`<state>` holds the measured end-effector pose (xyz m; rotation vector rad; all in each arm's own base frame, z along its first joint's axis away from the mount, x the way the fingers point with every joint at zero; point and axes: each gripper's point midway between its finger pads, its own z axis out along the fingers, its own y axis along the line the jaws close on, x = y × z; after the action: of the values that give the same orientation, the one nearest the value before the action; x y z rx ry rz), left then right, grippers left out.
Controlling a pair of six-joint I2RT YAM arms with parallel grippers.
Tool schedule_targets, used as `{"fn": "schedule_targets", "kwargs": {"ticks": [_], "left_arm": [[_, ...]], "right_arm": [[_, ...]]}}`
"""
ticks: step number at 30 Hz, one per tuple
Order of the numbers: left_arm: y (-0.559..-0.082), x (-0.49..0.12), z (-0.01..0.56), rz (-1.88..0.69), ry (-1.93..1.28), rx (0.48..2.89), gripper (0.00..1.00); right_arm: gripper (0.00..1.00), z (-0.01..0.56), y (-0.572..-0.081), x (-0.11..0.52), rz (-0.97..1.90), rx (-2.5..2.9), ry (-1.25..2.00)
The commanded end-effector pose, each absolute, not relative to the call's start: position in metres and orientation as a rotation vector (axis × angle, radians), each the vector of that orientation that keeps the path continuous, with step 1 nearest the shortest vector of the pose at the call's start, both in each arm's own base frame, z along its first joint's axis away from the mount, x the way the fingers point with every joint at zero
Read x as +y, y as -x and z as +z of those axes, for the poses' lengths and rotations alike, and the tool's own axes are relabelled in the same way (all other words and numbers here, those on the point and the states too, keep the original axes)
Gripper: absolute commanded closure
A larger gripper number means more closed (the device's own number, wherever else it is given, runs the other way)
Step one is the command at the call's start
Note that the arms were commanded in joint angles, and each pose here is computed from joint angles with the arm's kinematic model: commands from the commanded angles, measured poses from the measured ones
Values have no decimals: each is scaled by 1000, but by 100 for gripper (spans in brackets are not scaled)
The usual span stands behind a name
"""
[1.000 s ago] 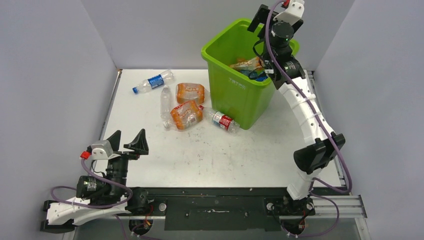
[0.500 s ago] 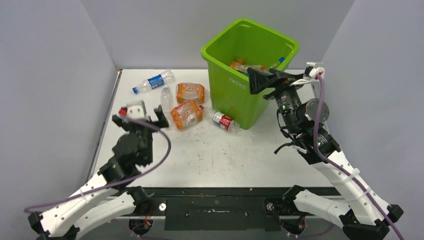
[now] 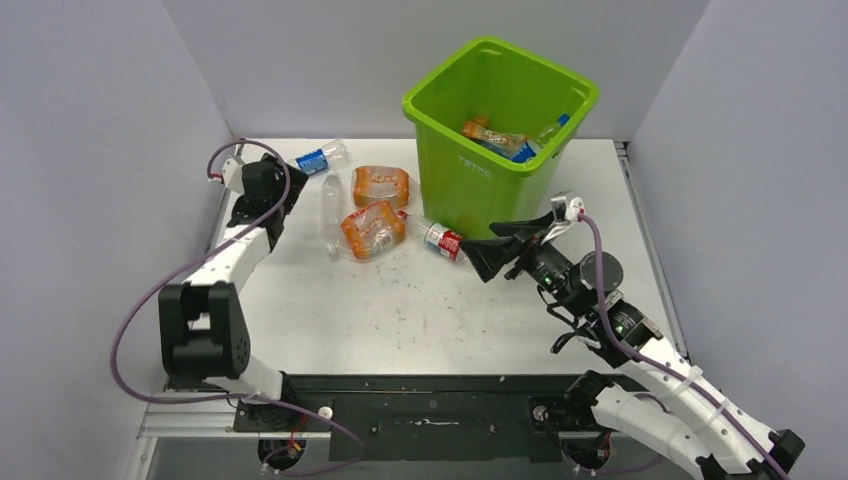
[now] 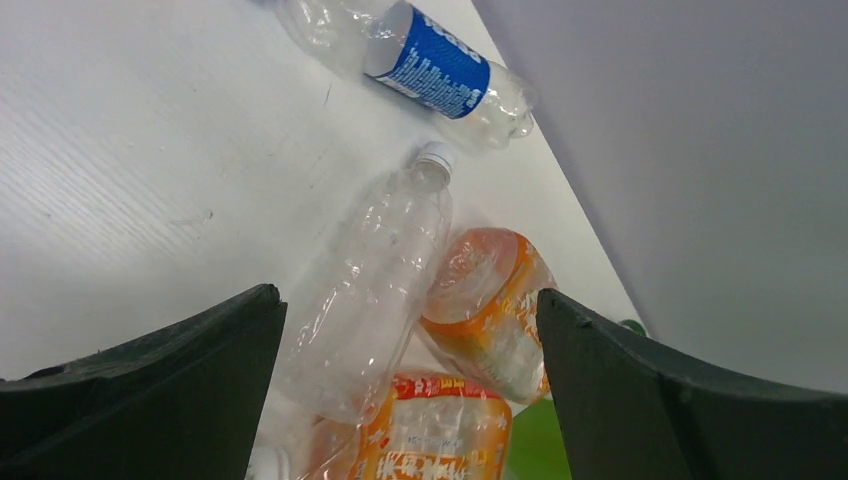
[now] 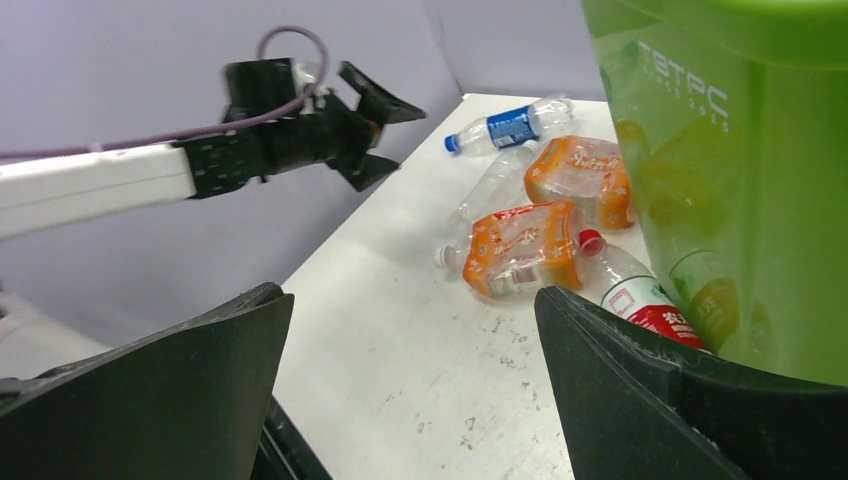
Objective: Put the plastic bottles in the bin
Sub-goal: Pick up the plastic bottle from the corner of the board.
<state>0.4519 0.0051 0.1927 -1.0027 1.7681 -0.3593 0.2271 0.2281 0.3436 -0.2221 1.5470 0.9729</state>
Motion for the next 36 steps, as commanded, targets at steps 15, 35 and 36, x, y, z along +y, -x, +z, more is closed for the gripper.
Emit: {"fn": "schedule_targets", "kwargs": {"ticks": [15,35,36], "left_arm": [[-627,38,128,-683,1552,1290,4],[-673,48,40,-557,1651,1406,25],[-676,46,36,-556,1649,1417,27]], "right_arm": [[4,305,-202,220,990,1539,277],[4,279,-223,244,1000,1640,267],[4,278,-223,244,1000,1644,265]]}}
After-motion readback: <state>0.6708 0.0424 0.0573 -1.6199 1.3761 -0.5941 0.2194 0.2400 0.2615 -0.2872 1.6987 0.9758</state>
